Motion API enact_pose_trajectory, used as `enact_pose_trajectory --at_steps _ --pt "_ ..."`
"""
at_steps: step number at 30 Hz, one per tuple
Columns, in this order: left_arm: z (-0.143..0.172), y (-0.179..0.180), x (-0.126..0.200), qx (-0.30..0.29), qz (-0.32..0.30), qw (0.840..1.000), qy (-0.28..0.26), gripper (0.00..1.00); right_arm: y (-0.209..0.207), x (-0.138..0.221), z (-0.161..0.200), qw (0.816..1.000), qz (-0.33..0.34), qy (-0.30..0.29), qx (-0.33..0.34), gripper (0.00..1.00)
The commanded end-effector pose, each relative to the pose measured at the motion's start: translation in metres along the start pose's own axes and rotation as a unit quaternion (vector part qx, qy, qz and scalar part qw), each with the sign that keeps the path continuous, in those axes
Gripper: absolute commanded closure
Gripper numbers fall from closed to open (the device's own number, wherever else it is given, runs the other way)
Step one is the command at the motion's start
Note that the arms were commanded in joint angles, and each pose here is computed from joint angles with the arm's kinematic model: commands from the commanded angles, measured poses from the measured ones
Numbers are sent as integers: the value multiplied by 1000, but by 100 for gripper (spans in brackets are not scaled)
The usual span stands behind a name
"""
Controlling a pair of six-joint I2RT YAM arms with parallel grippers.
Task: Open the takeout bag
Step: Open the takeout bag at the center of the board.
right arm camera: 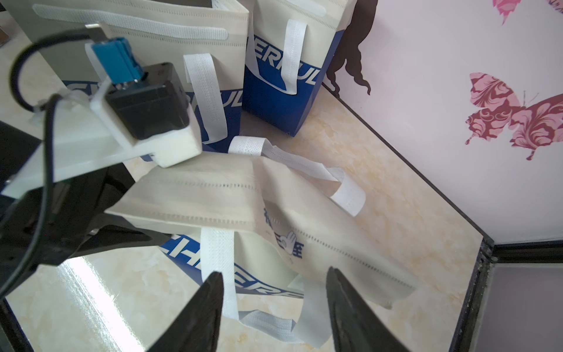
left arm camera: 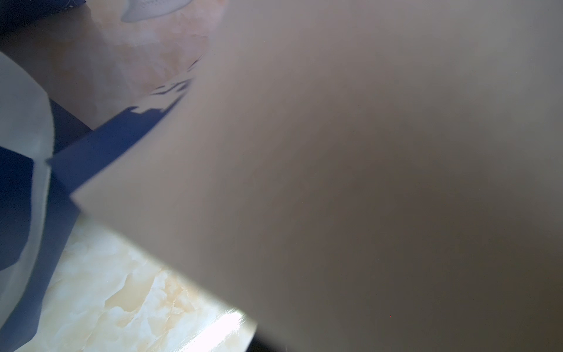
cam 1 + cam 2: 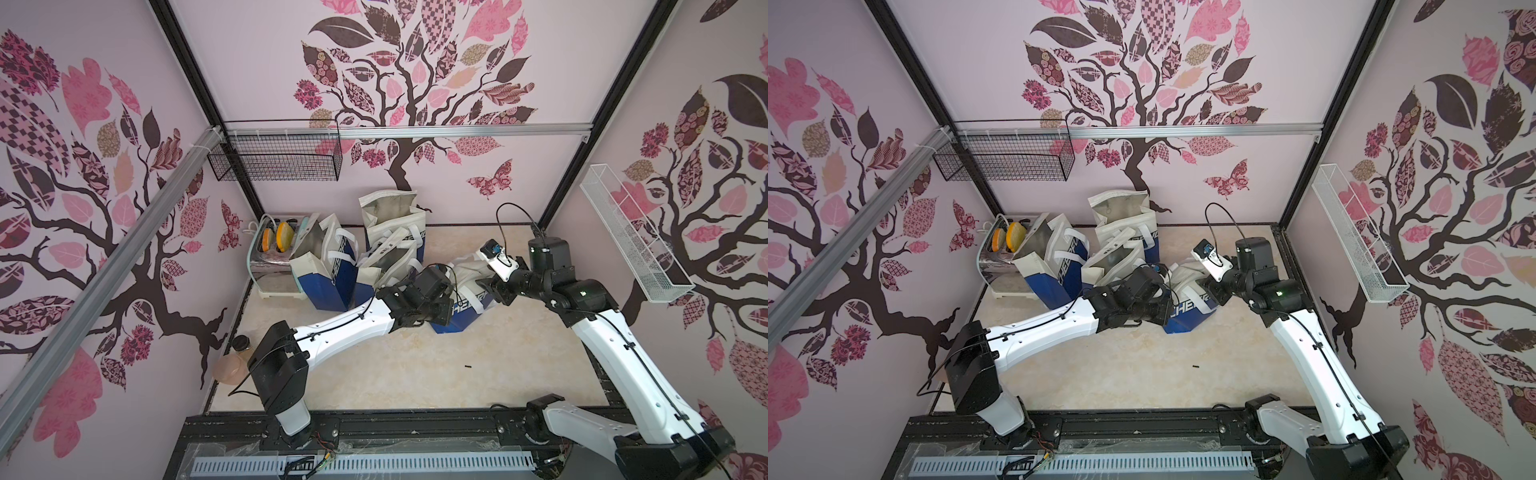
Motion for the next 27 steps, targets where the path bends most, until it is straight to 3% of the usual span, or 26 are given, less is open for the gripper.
enact_pose_trajectory --at_steps 1,17,27 --pt "-2 0 1 -13 3 1000 2 100 -1 -2 -8 1000 2 -22 1 43" --pt "-10 9 -1 -16 -1 1000 2 100 -5 -35 1 1000 5 2 7 50" --pt "-13 10 -3 -22 -1 1000 6 100 -23 -55 -12 997 73 -17 -7 72"
Point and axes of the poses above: each gripper's point midway between its finger pads, its own x axis back along the fingers, its own y axis along the line the jaws close on, z = x × y, the point moved 6 cm from there along x, back along the fingers, and after that the axes turned 8 degrees about -x, right-handed, at the moved point
